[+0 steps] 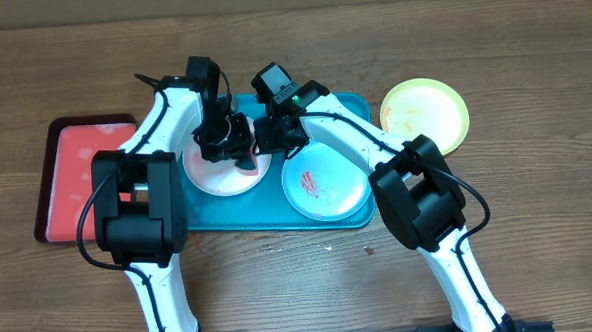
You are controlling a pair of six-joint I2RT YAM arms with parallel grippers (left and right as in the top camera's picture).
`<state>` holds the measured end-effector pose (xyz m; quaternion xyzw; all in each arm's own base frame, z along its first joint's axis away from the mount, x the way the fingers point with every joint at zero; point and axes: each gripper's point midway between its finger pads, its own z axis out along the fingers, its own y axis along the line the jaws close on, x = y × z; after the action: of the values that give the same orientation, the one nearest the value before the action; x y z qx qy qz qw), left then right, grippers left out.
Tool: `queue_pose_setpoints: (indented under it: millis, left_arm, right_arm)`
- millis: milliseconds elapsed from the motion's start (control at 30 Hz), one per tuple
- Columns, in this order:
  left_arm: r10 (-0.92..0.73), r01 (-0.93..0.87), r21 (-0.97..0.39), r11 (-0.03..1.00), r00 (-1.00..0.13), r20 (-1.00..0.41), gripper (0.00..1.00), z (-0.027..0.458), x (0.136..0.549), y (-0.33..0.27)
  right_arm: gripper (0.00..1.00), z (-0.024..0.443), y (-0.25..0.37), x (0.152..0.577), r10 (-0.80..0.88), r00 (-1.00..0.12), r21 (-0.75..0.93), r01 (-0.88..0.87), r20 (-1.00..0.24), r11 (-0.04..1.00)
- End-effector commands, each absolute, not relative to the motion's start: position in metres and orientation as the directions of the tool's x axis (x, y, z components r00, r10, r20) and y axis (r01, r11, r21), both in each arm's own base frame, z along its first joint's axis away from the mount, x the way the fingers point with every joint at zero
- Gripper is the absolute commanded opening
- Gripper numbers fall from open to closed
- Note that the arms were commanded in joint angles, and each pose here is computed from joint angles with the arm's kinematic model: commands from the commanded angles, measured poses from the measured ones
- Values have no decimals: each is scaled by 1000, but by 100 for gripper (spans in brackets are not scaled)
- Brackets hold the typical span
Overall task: Clean dirty plates on tray and stack at the side
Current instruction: 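Scrub the white plate with the sponge while the right gripper holds it, then lift the white plate with the right gripper and stack it on the yellow plate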
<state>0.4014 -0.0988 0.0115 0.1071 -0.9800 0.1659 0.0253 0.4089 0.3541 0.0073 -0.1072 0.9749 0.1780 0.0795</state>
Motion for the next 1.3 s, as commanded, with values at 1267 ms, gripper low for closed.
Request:
queue_pose_setpoints:
  millis: [1267]
  left_arm:
    - [-787, -751, -243, 614, -608, -108, 4, 169, 363, 174]
  right_arm:
    - [4, 250, 325, 426, -640, -524, -693, -123, -562, 710]
